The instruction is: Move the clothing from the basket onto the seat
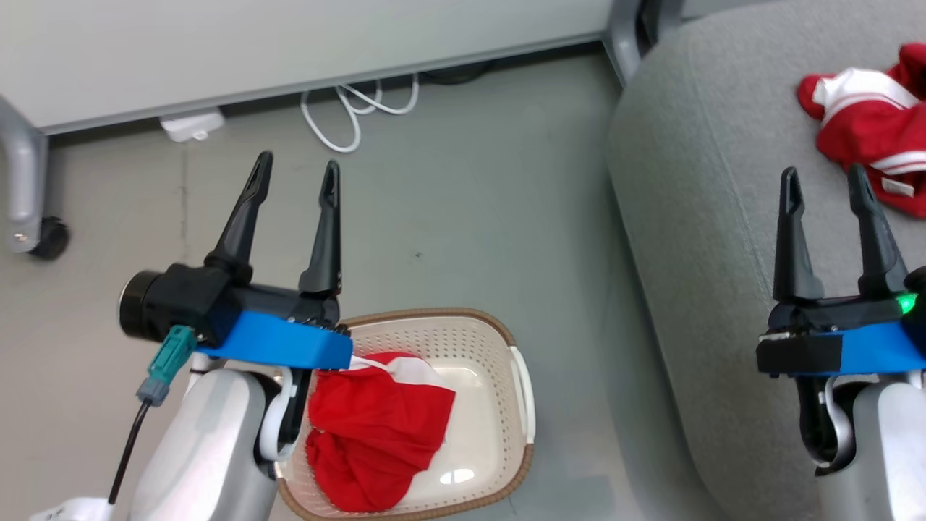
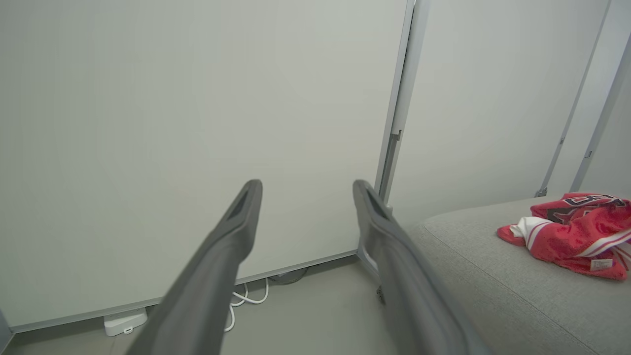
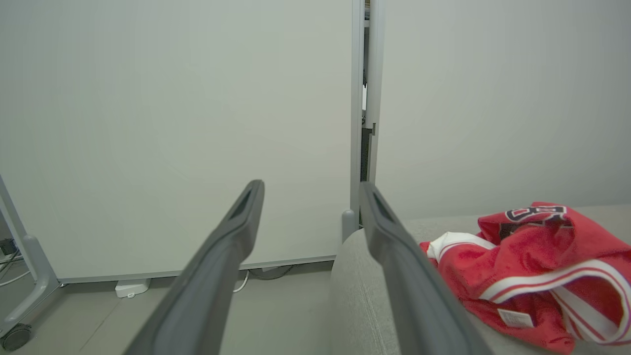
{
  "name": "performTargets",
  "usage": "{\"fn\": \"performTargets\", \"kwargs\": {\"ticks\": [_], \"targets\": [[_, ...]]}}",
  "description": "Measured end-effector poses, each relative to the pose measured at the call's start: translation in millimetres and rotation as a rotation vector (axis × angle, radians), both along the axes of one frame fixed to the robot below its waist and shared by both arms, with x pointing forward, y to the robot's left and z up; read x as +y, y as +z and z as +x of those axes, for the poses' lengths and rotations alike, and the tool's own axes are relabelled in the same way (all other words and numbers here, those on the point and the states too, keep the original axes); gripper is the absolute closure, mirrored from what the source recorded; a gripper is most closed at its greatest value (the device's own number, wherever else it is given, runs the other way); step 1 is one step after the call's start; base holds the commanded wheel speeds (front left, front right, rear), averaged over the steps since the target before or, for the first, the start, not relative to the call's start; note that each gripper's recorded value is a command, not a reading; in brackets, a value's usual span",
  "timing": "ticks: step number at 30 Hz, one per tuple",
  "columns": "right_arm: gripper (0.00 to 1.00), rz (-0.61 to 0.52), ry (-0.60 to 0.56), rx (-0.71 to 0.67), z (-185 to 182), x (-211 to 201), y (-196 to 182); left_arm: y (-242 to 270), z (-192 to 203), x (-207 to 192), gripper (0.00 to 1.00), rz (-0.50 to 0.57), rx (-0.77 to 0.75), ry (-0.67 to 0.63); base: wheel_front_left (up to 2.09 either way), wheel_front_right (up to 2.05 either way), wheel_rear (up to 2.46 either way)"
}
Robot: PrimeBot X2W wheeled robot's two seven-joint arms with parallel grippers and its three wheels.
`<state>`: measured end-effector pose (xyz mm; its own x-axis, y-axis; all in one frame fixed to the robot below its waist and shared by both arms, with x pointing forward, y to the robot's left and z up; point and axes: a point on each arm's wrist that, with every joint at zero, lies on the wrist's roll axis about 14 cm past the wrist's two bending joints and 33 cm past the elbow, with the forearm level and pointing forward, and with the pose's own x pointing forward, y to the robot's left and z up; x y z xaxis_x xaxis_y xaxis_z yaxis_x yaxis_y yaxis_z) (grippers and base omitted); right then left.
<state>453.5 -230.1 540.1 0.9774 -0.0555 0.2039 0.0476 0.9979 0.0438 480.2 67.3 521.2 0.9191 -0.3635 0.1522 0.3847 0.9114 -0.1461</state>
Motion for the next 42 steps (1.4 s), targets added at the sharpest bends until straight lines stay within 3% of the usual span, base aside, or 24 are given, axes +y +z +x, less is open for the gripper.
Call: {"fn": "performTargets", "kwargs": {"ticks": [6,17,42], "targets": [[0.00,0.016,0.095,-0.018,-7.6,38.6,6.3,7.0,-22.1,47.3,0.00,-0.004,0.000,0.136,0.00,0.00,0.00],[0.00,0.045,0.159,0.004,-30.7,63.1,2.3,-3.8,-61.6,90.8,0.00,-0.001,0.043,0.263,0.00,0.00,0.00],[0.00,0.040,0.225,0.024,-50.6,85.5,-2.7,-10.6,-89.4,107.5,0.00,0.002,0.059,0.318,0.00,0.00,0.00]]}}
